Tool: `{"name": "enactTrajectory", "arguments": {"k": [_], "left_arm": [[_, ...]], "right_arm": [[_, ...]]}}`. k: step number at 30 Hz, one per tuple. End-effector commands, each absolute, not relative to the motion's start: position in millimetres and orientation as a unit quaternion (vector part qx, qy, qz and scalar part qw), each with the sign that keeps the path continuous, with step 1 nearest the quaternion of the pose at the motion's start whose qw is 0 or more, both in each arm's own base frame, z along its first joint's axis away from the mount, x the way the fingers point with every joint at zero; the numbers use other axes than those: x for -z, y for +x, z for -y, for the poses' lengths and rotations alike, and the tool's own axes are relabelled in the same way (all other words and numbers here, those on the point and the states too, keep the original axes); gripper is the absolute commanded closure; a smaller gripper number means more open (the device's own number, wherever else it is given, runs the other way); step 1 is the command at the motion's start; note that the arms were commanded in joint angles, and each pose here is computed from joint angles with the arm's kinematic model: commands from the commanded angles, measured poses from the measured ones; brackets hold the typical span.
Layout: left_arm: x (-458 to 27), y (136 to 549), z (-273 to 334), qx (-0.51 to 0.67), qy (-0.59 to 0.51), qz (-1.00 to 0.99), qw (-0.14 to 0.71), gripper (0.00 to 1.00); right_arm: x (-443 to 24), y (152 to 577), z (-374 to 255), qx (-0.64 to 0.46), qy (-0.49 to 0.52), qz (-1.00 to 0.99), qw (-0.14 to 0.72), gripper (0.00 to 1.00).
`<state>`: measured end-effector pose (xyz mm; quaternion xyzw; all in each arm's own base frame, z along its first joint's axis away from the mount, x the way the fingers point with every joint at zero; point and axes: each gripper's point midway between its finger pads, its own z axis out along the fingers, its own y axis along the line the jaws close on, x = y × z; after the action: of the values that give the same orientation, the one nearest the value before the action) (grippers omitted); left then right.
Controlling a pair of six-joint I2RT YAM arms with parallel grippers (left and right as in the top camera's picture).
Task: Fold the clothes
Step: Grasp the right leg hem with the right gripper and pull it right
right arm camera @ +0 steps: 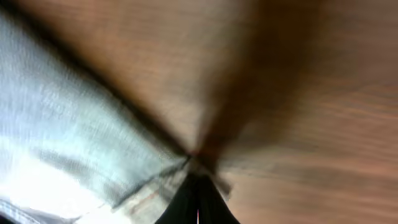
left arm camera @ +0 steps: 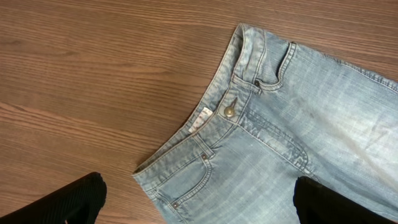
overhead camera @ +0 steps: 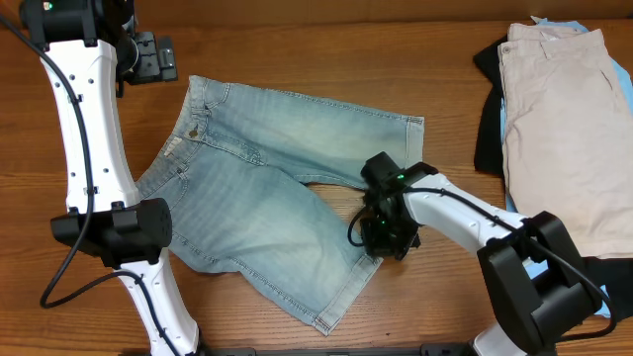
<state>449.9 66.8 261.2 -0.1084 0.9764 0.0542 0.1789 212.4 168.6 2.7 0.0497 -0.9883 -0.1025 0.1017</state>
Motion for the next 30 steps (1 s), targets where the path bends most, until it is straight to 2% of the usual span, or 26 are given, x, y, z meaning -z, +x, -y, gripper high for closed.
{"name": "enactTrajectory", "arguments": {"k": [1,7,11,14,16,18,19,26,30], "left_arm": [[-266.3,446.6,-64.6,-0.053,-0.097,-0.977,0.182,0.0],[-265.8,445.3,-64.4,-0.053,-0.097,-0.978,0.179,0.0],[-265.8,445.3,-64.7,-0.054,-0.096,-0.978,0.179,0.0],[-265.8,445.3,-64.6,-0.054,-0.092,-0.978,0.179,0.0],[-265.8,445.3,-64.6,-0.054,-0.092,-0.978,0.179,0.0],[-265.8,445.3,-64.6,-0.054,-0.092,-0.978,0.179,0.0],[-265.8,445.3,-64.6,-0.054,-0.092,-0.978,0.179,0.0],[-265.8,446.3,-64.5,-0.054,-0.091,-0.978,0.18,0.0],[-265.4,445.5,-64.4,-0.054,-0.091,-0.978,0.178,0.0]], "right_arm": [[-3.5,237.6,-146.2,0.098,-0.018,0.993,0.07,0.96],[-10.2,299.9,-104.2,0.121,-0.086,0.989,-0.013,0.96],[-22.2,310.7,-108.0,0.182,-0.054,0.982,-0.022,0.95],[-36.4,295.8,-132.7,0.247,0.016,0.969,0.003,0.67],[-37.7,279.0,-142.2,0.253,0.051,0.966,0.027,0.52],[-33.8,256.8,-150.3,0.239,0.085,0.965,0.059,0.41],[-31.0,248.0,-154.1,0.231,0.096,0.966,0.07,0.39],[-19.8,217.1,-181.1,0.199,0.146,0.964,0.094,0.37],[-8.8,208.2,-179.6,0.153,0.137,0.974,0.097,0.41]]}}
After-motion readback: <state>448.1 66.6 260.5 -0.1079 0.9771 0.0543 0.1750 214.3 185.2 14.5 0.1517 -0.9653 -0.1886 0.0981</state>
